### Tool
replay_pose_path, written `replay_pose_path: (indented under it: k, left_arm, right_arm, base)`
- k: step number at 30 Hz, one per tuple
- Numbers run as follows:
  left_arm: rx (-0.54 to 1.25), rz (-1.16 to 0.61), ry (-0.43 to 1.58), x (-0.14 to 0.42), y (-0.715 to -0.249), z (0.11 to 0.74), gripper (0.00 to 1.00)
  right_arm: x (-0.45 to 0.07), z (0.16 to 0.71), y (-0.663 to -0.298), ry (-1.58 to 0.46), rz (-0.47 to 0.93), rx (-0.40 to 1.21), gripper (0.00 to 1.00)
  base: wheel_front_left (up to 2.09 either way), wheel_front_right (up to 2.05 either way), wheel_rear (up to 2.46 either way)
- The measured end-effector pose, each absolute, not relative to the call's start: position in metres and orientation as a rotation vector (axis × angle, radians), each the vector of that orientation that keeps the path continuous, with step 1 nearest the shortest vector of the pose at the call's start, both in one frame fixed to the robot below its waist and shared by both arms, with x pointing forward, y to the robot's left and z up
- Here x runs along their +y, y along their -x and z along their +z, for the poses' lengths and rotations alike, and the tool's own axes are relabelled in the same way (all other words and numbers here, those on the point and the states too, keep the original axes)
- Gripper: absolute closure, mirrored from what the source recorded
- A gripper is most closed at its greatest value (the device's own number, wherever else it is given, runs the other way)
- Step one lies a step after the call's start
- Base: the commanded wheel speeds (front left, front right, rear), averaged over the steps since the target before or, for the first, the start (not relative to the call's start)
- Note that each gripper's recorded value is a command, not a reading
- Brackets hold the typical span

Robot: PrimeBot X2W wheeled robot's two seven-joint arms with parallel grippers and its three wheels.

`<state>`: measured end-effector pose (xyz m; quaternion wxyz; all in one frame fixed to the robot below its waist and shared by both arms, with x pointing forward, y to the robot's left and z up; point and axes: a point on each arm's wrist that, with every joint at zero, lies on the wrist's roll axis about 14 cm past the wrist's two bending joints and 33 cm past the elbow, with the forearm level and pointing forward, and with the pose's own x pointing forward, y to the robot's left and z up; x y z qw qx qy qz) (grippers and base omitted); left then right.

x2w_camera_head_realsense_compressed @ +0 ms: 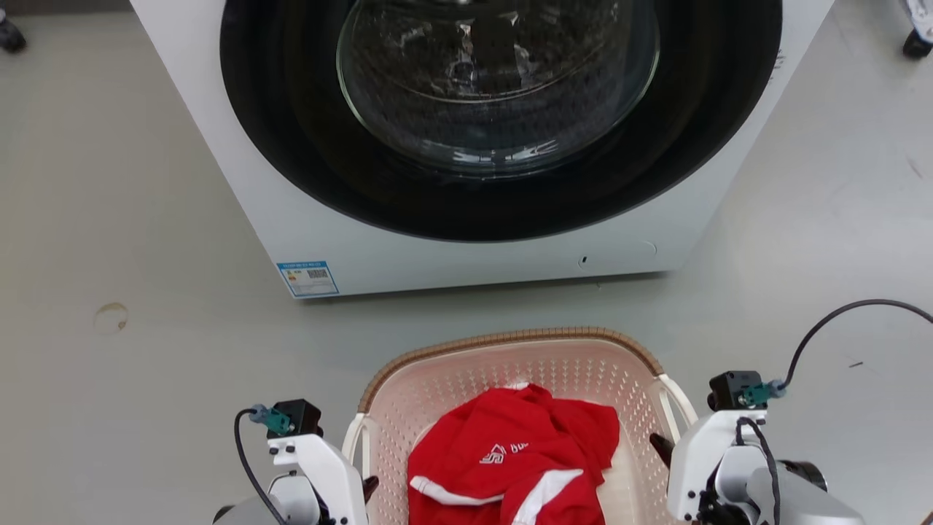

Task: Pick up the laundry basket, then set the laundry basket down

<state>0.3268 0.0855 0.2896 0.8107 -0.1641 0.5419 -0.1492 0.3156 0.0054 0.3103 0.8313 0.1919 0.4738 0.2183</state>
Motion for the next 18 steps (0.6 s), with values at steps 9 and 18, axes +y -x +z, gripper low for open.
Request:
replay_pose_path:
  k: [9, 18]
  left_arm:
    - [1.188, -0.313, 0.348, 0.088, -0.288, 0.299, 1.0]
    - [1.191, -0.304, 0.354, 0.093, -0.283, 0.304, 1.0]
  right_arm:
    - [0.008, 0.319, -0.275, -0.401, 0.473, 1.025, 1.0]
    - [0.012, 0.323, -0.268, -0.397, 0.487, 1.019, 1.0]
  base:
    - [0.0, 0.0, 0.0]
    - [0.0, 0.0, 0.0]
